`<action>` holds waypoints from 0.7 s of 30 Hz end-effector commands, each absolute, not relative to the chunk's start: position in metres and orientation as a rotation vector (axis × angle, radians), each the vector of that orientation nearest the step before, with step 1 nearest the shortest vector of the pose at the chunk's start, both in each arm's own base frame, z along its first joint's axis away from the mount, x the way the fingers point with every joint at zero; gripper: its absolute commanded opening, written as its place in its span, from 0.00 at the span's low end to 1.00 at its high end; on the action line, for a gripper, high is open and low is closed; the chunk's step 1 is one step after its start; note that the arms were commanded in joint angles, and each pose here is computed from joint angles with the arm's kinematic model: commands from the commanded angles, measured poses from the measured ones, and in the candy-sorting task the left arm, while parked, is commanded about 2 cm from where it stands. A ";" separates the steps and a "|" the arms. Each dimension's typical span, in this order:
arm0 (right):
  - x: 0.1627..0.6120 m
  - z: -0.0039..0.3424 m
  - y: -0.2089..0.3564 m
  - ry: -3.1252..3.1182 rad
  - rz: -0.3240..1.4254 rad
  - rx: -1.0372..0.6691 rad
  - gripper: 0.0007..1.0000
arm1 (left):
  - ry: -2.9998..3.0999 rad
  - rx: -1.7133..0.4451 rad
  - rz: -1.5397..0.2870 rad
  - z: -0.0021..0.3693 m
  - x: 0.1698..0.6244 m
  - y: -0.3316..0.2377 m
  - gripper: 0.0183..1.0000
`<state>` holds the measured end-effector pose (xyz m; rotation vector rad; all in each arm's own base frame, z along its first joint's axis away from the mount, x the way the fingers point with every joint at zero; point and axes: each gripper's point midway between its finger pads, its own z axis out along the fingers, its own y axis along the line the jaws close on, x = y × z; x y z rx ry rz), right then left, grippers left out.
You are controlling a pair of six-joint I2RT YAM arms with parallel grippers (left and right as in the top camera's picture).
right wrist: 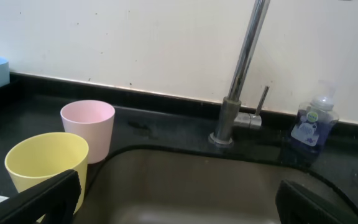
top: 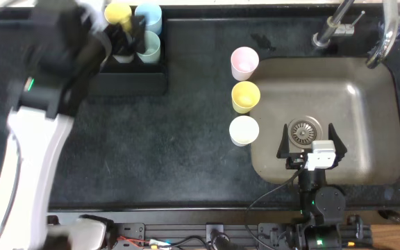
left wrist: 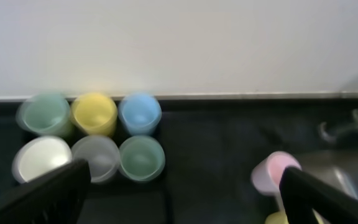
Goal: Store Cups
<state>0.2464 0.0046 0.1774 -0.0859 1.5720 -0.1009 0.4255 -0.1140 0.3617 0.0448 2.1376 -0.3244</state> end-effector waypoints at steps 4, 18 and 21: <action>0.247 0.175 0.002 1.570 -0.111 -0.079 1.00 | 2.337 0.004 -0.411 0.329 0.468 -0.209 1.00; 0.247 0.175 0.002 1.570 -0.111 -0.079 1.00 | 2.712 -0.002 -0.503 0.194 0.449 -0.329 1.00; 0.247 0.175 0.002 1.570 -0.111 -0.080 1.00 | 2.728 -0.010 -0.451 0.177 0.450 -0.333 1.00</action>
